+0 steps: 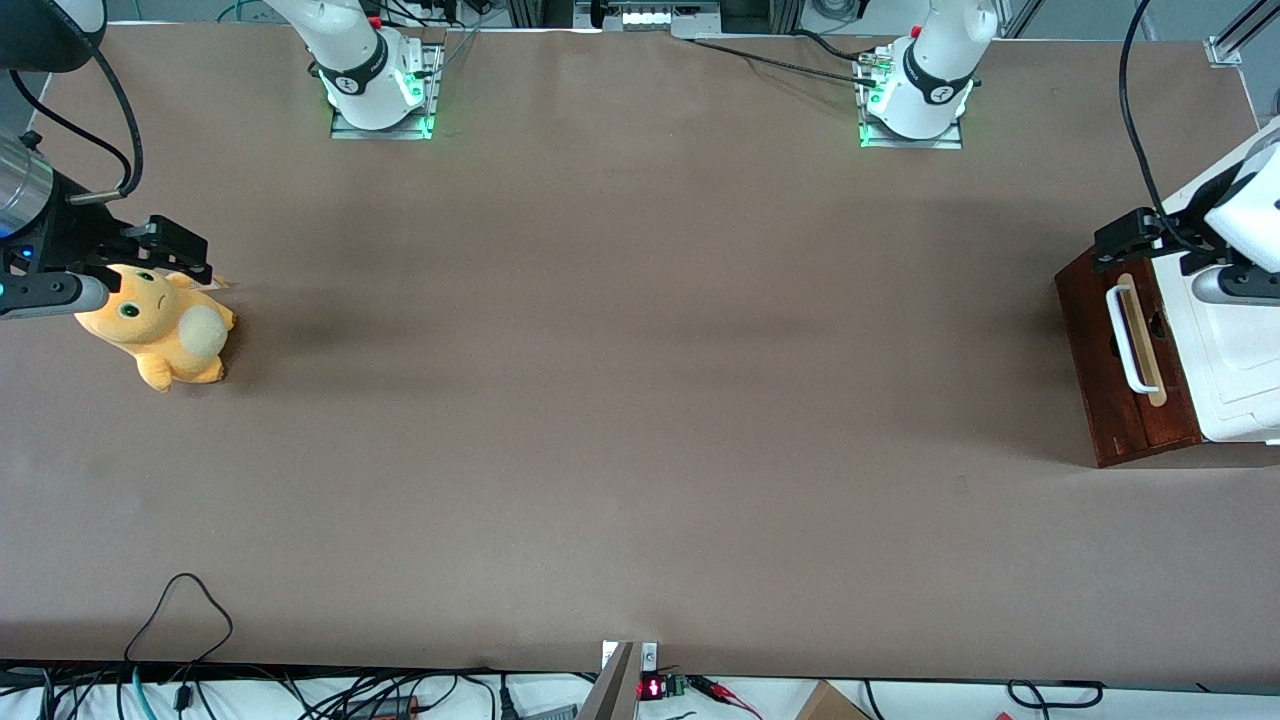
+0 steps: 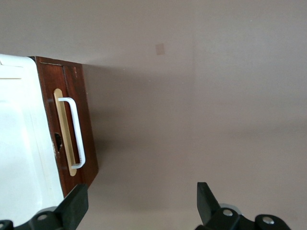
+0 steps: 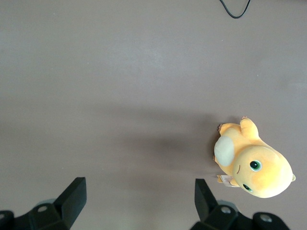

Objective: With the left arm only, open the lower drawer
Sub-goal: 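Lower the open left gripper toward the white drawer handle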

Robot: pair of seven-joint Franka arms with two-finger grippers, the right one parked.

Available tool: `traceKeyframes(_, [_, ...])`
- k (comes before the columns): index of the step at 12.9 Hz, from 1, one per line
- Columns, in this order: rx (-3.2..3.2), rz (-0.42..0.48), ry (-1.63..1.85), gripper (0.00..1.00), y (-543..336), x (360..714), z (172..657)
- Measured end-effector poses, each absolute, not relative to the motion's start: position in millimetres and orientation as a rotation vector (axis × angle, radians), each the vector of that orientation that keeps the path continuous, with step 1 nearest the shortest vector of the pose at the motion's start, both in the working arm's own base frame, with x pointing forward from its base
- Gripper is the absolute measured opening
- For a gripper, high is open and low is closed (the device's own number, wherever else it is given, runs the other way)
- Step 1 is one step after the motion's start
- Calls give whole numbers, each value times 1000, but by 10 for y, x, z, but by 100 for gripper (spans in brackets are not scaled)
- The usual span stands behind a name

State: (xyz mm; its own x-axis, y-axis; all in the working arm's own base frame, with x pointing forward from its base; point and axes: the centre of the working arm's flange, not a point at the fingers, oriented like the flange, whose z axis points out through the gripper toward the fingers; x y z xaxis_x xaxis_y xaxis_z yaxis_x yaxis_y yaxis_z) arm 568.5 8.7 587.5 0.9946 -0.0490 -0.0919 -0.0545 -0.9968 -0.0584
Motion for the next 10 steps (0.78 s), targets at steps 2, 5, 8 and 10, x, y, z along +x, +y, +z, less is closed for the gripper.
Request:
traceKeyframes(2, [-2909, 154, 128, 100, -51, 5711, 5817])
traceKeyframes(5, [-2689, 186, 60, 100, -272, 5746, 5504])
traceKeyframes(8, [-2472, 200, -19, 97, -500, 5735, 4979])
traceKeyframes(10, [-2306, 182, -84, 97, -812, 5585, 4631])
